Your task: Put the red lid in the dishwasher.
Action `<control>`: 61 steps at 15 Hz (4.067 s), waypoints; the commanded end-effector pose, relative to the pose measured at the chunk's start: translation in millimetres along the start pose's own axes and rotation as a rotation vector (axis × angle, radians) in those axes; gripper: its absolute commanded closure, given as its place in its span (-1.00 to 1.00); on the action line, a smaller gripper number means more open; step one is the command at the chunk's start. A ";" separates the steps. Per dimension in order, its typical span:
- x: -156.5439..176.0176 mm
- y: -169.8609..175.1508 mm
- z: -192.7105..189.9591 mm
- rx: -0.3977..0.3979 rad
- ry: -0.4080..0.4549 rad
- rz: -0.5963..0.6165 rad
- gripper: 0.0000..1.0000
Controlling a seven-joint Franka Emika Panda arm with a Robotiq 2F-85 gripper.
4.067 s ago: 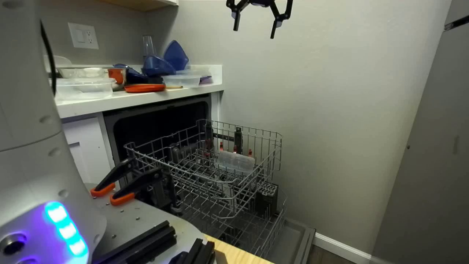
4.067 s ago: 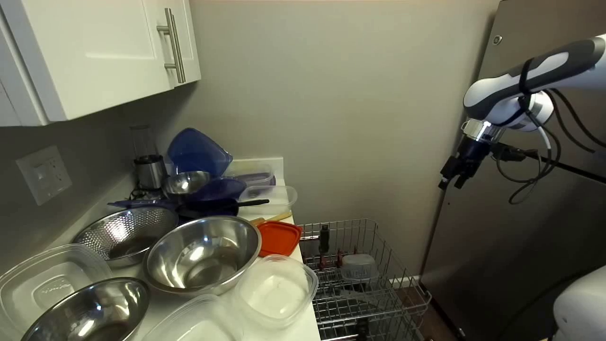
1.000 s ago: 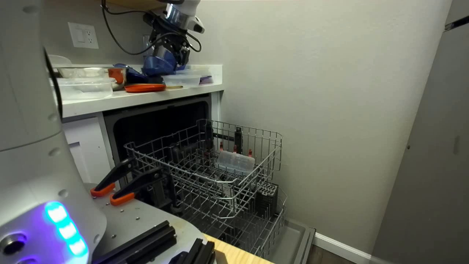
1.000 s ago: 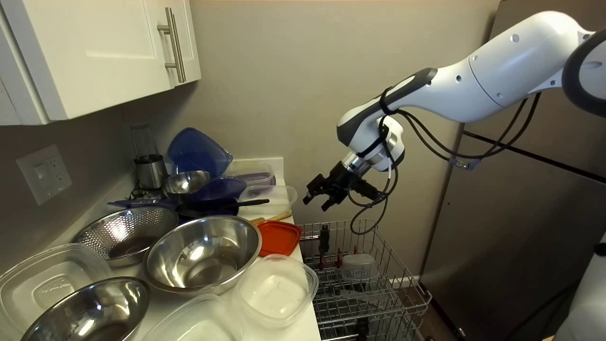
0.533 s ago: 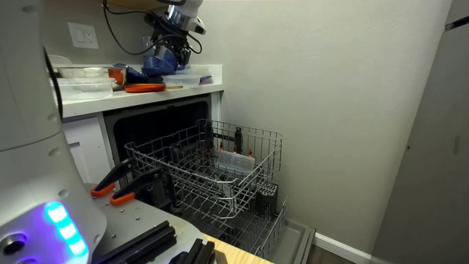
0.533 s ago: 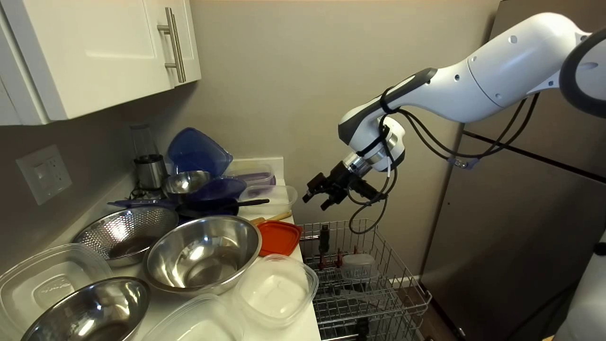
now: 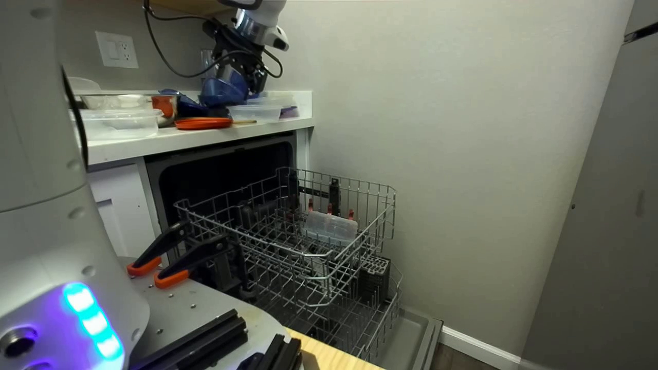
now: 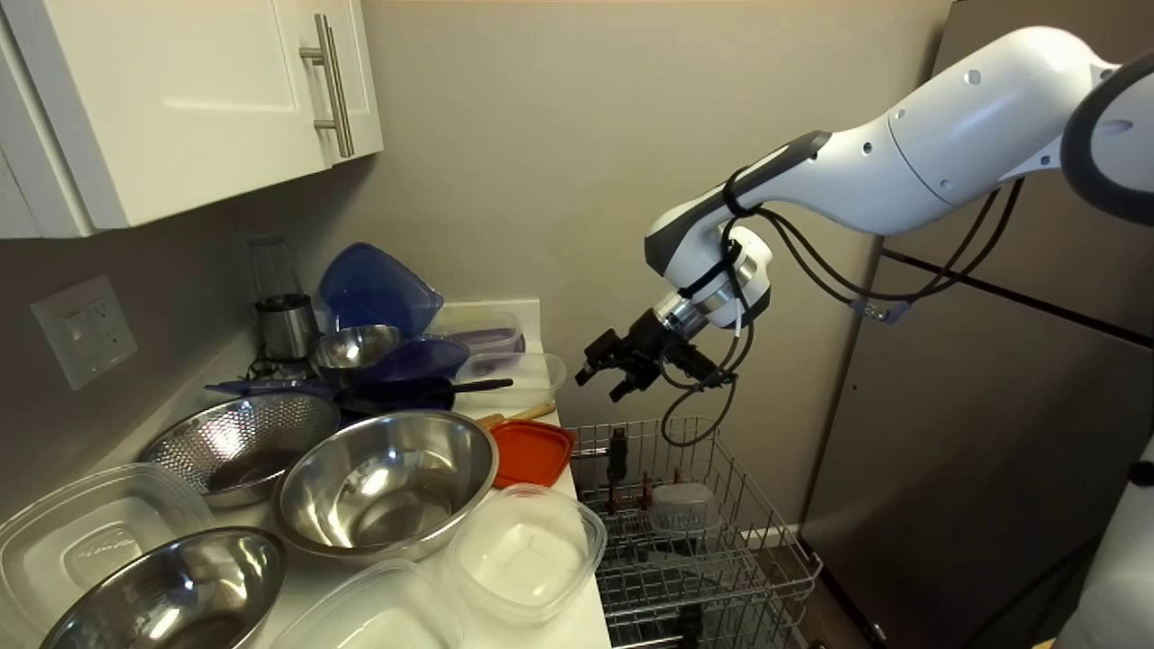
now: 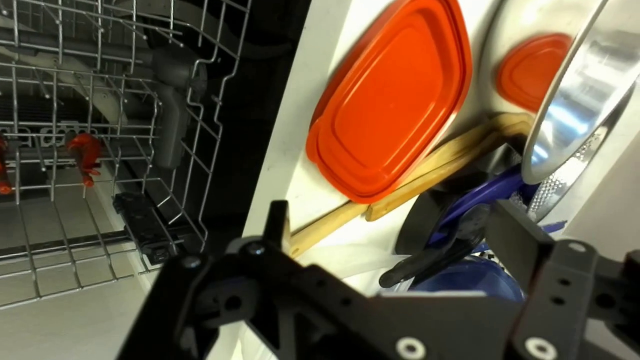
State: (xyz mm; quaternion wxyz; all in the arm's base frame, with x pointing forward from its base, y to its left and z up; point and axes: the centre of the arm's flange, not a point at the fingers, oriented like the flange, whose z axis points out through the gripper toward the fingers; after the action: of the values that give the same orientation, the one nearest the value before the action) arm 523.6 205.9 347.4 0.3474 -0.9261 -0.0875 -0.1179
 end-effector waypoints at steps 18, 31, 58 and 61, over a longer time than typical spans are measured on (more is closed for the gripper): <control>9.5 72.1 110.4 0.413 -0.012 0.153 -1.00; 20.4 82.0 103.6 0.465 -0.016 0.176 0.59; 4.8 79.8 100.7 0.488 -0.219 0.162 -1.00; 2.6 74.8 106.0 0.505 -0.238 0.152 -0.49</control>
State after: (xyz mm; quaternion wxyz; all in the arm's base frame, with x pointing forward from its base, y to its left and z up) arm 565.4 216.4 221.1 0.5575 -0.8258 -0.0820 0.0224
